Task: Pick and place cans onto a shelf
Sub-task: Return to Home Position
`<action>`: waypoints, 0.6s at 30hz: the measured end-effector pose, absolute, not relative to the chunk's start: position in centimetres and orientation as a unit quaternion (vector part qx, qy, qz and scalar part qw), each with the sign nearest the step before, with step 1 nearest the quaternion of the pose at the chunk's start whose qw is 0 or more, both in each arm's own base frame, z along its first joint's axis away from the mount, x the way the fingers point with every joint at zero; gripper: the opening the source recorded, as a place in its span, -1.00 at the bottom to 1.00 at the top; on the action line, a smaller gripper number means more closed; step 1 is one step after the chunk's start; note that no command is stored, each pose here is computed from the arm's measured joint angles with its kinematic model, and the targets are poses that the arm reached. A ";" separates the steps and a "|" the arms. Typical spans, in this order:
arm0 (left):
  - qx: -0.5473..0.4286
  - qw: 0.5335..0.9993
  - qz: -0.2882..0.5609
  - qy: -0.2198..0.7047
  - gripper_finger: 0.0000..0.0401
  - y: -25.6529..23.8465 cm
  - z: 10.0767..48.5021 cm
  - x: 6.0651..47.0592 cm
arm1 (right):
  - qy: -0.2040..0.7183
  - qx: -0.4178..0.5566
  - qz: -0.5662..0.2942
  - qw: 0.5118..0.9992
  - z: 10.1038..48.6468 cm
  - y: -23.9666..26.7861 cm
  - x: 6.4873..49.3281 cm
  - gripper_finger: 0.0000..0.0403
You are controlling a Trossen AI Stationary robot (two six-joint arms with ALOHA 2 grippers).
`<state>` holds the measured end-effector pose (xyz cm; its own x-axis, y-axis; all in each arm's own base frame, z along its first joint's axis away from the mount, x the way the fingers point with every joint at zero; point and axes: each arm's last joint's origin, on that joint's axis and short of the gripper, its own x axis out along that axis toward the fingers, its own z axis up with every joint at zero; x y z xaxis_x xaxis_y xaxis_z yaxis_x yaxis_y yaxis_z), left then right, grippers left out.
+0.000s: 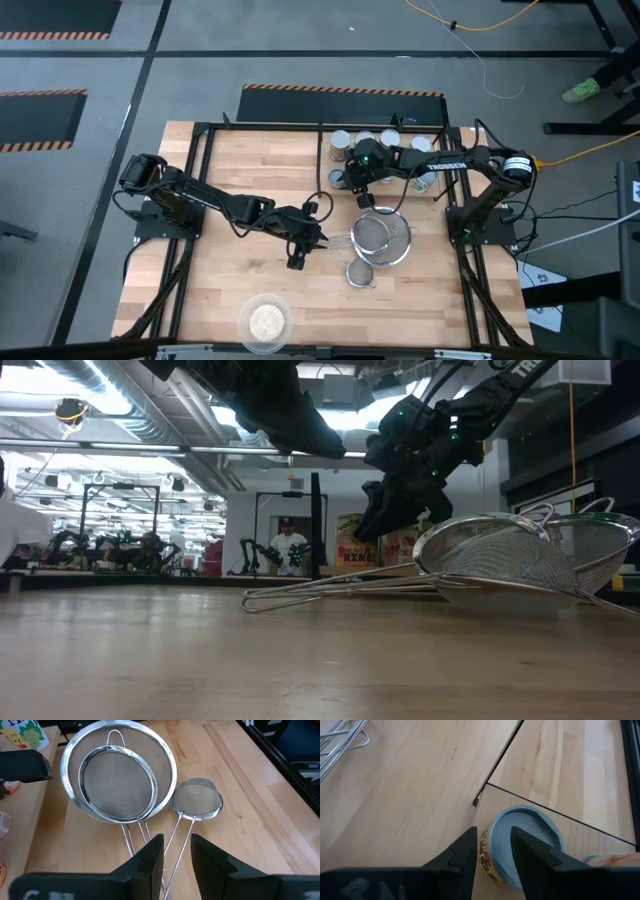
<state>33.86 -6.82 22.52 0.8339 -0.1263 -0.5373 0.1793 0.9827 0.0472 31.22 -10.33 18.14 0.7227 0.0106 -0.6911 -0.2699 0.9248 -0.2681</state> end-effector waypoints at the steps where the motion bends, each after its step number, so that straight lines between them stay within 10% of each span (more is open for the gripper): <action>1: 0.048 0.957 -0.080 0.276 -0.55 -6.8 22.5 33.9 | 0.363 -0.179 0.078 0.911 18.2 -10.3 31.3 -0.39; 18: 0.084 0.985 -0.029 0.148 -0.55 -5.0 27.5 33.2 | 0.355 -0.197 0.131 0.905 28.9 -7.0 33.9 -0.40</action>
